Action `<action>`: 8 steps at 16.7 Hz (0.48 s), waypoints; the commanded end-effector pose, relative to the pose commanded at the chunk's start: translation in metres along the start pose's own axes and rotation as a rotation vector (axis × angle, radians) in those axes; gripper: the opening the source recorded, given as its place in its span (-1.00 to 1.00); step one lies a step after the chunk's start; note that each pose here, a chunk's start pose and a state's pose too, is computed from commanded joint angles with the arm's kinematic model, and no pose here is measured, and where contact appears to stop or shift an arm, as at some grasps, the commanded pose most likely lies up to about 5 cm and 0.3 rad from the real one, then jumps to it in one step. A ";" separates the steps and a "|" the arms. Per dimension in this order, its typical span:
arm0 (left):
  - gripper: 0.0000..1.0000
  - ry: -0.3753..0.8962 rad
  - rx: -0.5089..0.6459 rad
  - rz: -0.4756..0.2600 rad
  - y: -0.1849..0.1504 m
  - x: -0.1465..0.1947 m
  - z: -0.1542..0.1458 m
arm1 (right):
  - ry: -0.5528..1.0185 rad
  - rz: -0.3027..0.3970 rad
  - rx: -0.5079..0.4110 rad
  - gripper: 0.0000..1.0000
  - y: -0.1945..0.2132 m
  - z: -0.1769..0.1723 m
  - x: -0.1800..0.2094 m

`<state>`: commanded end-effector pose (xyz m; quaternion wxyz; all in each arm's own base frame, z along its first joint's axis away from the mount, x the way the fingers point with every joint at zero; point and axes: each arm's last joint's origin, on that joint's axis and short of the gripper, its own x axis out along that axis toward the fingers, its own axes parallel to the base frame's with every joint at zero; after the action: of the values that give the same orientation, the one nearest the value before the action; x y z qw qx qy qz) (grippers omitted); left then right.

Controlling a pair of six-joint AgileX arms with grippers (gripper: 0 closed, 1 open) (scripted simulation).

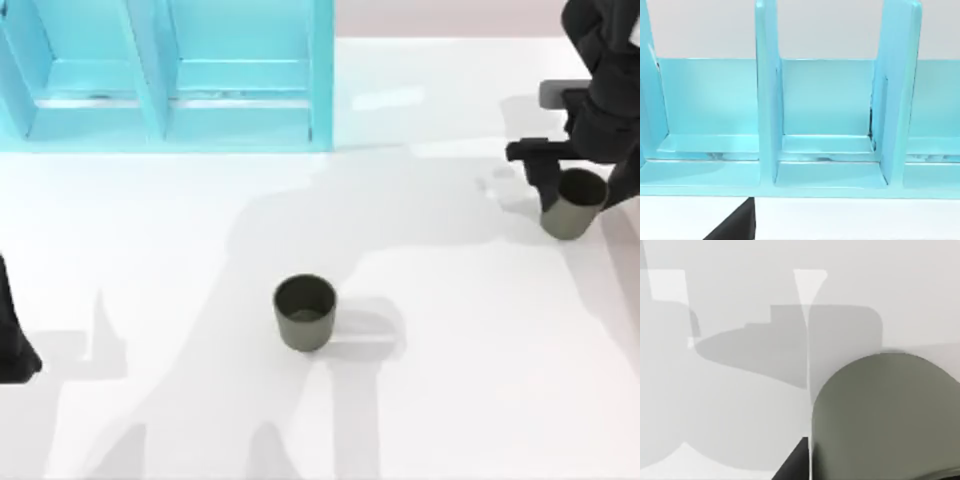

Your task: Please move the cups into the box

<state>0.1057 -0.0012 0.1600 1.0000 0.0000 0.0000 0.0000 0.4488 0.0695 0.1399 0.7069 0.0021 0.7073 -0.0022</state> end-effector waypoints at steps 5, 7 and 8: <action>1.00 0.000 0.000 0.000 0.000 0.000 0.000 | -0.062 0.019 -0.065 -1.00 -0.004 0.003 -0.054; 1.00 0.000 0.000 0.000 0.000 0.000 0.000 | -0.078 0.015 -0.064 -1.00 -0.024 0.004 -0.076; 1.00 0.000 0.000 0.000 0.000 0.000 0.000 | -0.075 0.010 -0.057 -1.00 -0.038 0.004 -0.085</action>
<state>0.1057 -0.0012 0.1600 1.0000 0.0000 0.0000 0.0000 0.4530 0.0319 0.2245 0.7325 -0.0146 0.6802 0.0215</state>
